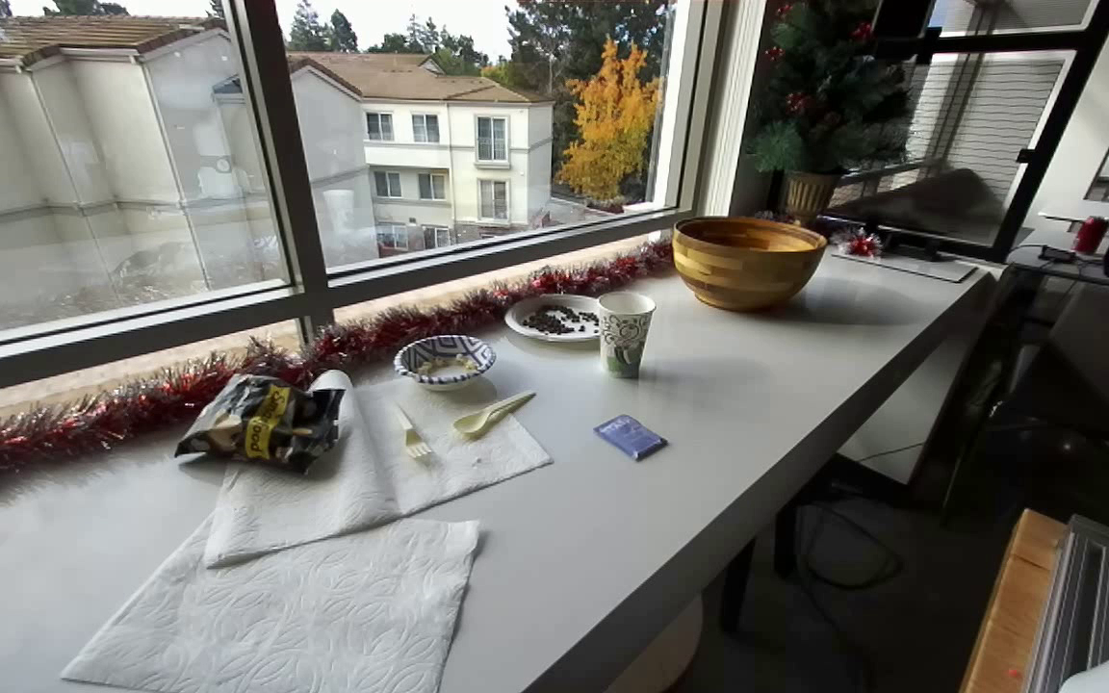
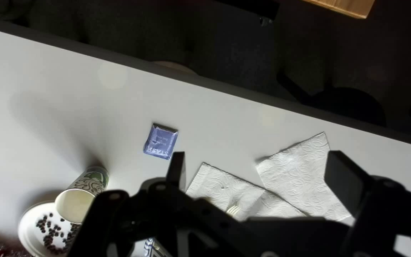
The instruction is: Use the fork to remove the contents of the white plate with blue markings and put the fork back on the napkin
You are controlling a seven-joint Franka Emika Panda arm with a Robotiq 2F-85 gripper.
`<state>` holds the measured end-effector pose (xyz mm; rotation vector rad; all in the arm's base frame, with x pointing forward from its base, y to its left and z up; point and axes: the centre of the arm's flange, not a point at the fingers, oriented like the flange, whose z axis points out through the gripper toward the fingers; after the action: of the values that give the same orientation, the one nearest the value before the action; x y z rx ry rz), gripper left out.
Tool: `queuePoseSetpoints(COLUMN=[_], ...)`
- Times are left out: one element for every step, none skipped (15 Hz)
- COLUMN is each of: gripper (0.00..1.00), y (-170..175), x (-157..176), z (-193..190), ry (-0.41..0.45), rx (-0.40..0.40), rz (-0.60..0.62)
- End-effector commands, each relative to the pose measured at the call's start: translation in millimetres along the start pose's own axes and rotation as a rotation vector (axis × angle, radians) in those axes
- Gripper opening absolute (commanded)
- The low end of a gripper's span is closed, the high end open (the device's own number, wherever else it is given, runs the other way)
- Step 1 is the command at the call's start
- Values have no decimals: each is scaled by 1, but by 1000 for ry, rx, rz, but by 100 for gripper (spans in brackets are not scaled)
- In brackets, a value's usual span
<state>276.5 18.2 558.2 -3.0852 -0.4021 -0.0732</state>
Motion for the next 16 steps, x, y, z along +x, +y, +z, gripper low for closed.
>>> queuePoseSetpoints(gripper=[100, 100, 100, 100, 100, 100, 100, 100, 100, 100, 100, 100, 100, 100, 100, 100], y=[1, 2, 3, 4, 5, 5, 4, 2, 1, -1, -2, -4, -5, -7, -11, -16], x=[12, 32, 53, 72, 95, 113, 131, 149, 166, 185, 202, 220, 238, 256, 274, 291], z=[3, 10, 19, 26, 35, 44, 56, 68, 81, 92, 103, 113, 122, 131, 143, 154], ry=[8, 5, 33, 46, 65, 63, 71, 69, 72, 78, 86, 95, 125, 138, 150, 161], rx=[-3, 4, -6, -13, -13, -13, -20, -18, -13, -8, -13, -9, -25, -23, -26, -24], rz=[57, 105, 170, 215, 261, 289, 302, 310, 306, 296, 304, 311, 313, 317, 316, 329])
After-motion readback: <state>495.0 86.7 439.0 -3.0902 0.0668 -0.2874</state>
